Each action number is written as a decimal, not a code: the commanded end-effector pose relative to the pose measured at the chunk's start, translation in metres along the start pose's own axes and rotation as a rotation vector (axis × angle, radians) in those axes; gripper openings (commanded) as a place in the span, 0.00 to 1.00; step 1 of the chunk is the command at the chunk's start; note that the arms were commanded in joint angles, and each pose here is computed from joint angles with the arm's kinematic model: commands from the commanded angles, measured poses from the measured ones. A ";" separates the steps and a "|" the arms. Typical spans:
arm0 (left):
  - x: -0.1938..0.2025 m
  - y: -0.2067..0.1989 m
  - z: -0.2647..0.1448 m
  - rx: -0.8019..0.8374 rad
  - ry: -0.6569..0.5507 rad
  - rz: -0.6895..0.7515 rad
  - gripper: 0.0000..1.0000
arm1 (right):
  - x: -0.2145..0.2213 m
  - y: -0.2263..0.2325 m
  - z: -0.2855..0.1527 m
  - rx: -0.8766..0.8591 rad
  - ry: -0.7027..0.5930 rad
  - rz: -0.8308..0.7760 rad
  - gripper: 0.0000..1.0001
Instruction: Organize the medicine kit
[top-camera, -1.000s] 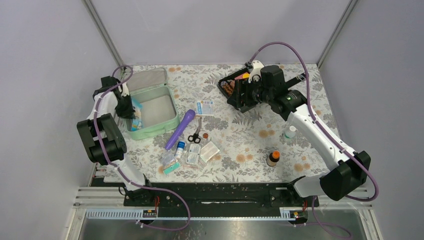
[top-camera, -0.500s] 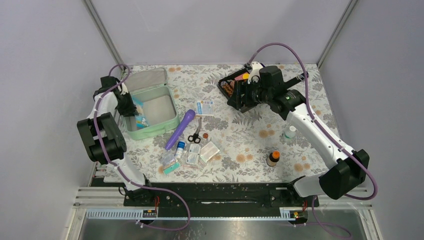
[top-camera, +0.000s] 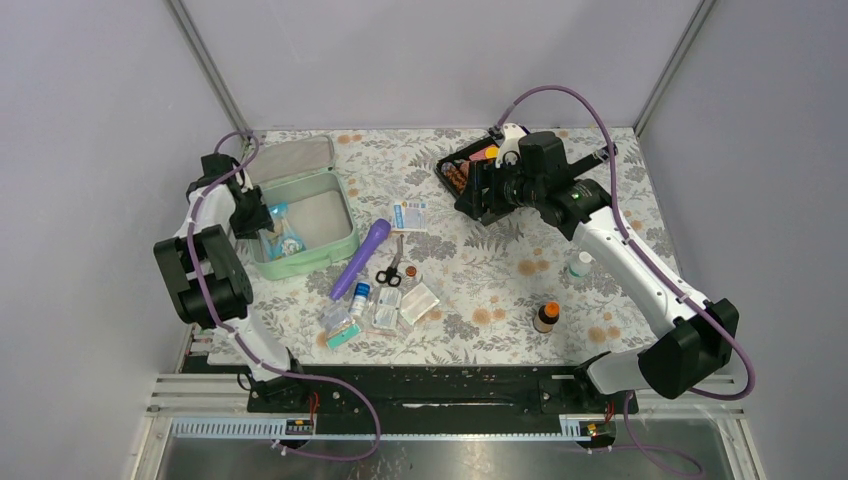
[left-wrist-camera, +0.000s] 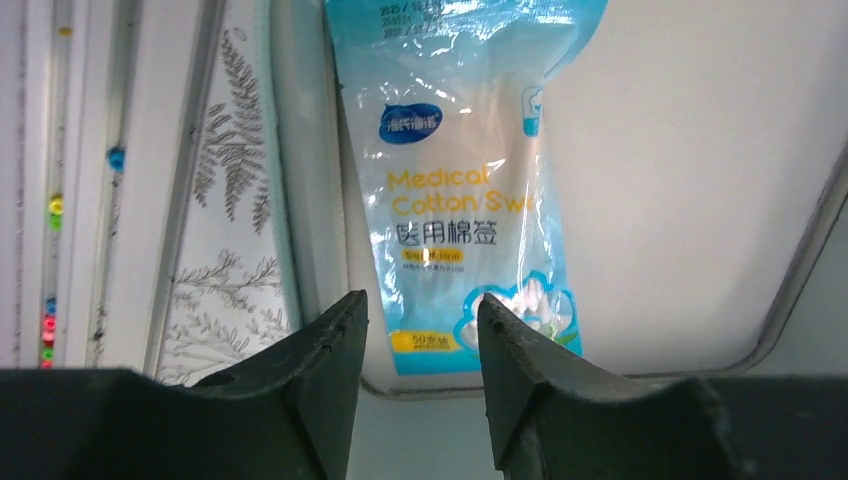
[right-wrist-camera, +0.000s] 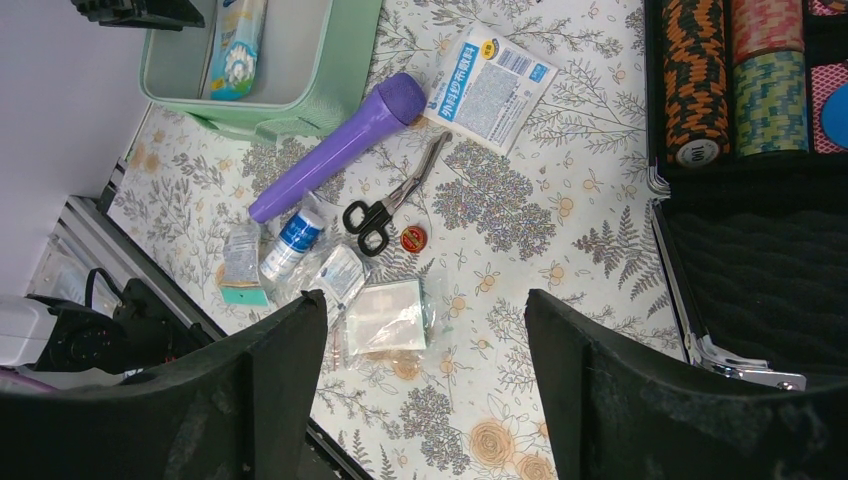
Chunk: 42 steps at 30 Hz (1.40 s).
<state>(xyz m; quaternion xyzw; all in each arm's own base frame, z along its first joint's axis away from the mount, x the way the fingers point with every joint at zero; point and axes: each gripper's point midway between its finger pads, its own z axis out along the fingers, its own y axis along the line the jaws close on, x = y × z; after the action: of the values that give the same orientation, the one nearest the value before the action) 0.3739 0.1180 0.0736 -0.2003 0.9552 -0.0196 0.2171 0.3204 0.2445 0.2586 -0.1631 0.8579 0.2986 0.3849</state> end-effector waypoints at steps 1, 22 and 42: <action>-0.023 0.009 -0.040 -0.058 -0.129 0.017 0.45 | -0.005 -0.003 -0.001 0.008 -0.015 -0.017 0.79; 0.087 -0.211 -0.169 0.808 -0.293 0.604 0.68 | 0.153 -0.035 -0.113 -0.103 0.490 -0.635 0.79; 0.156 -0.197 -0.120 0.663 -0.106 0.699 0.69 | 0.193 -0.085 -0.122 0.017 0.677 -0.763 0.79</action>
<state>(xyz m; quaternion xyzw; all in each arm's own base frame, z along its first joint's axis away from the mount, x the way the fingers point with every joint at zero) 0.2801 -0.1288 0.1375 0.1364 0.9074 -0.2640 0.2971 0.1511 0.0851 0.1270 -0.5445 0.8246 0.0693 0.1368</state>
